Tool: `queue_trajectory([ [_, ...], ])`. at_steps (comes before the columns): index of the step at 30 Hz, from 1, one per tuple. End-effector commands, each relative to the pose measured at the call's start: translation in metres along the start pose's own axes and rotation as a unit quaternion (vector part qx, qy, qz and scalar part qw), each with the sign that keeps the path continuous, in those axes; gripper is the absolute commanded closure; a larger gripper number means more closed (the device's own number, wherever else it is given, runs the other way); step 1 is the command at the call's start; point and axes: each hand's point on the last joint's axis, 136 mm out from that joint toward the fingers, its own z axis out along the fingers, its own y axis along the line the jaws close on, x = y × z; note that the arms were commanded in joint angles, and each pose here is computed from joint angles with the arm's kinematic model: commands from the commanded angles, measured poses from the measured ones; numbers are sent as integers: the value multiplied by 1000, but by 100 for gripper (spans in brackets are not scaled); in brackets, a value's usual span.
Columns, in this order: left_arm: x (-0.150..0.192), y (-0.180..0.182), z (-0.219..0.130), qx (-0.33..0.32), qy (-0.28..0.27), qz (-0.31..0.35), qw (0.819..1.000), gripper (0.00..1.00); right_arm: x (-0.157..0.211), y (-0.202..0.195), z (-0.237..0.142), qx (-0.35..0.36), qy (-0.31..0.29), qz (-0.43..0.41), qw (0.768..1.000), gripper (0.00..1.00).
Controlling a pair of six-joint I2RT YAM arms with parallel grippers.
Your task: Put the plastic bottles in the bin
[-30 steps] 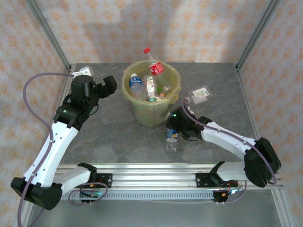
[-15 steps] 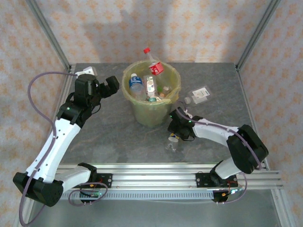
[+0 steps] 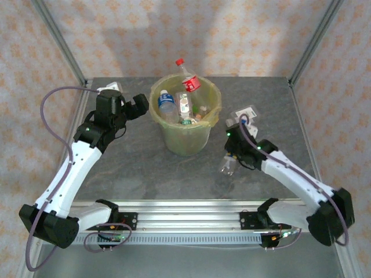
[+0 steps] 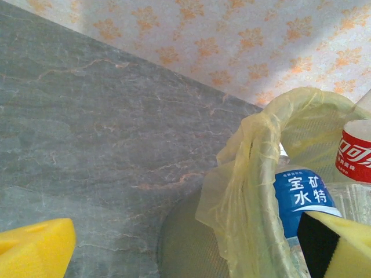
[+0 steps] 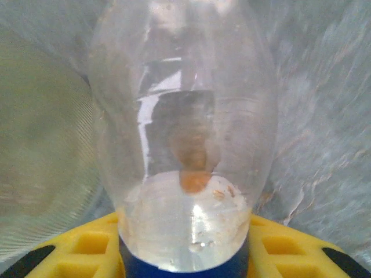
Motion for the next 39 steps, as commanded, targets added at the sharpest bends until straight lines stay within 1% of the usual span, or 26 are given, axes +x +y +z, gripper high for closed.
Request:
queue_trajectory([
  [1,-8,-8,0,17,-9,-6,1000,0,-51,-18,-53,41,-95,-45,994,72],
  [4,-7,-11,1,23,-3,-5,1000,0,-92,-3,-95,21,-155,-69,985,72],
  [8,-4,-15,2,35,5,-5,999,0,-143,30,-143,-16,-227,-102,968,72],
  [11,-3,-17,3,41,12,-4,999,0,-176,62,-170,-53,-270,-121,954,75],
  [14,0,-21,4,49,21,-1,999,0,-199,99,-184,-97,-297,-144,939,77],
  [20,7,-28,8,62,39,0,997,0,-221,178,-175,-185,-315,-190,912,77],
  [25,15,-33,13,69,56,1,996,0,-220,227,-164,-259,-322,-220,883,78],
  [28,18,-37,17,75,63,2,995,0,-215,241,-153,-281,-322,-231,874,78],
  [30,19,-39,18,78,65,3,995,0,-210,246,-144,-291,-317,-236,871,78],
  [39,21,-38,23,72,69,-11,995,0,-168,256,-89,-317,-260,-243,879,77],
])
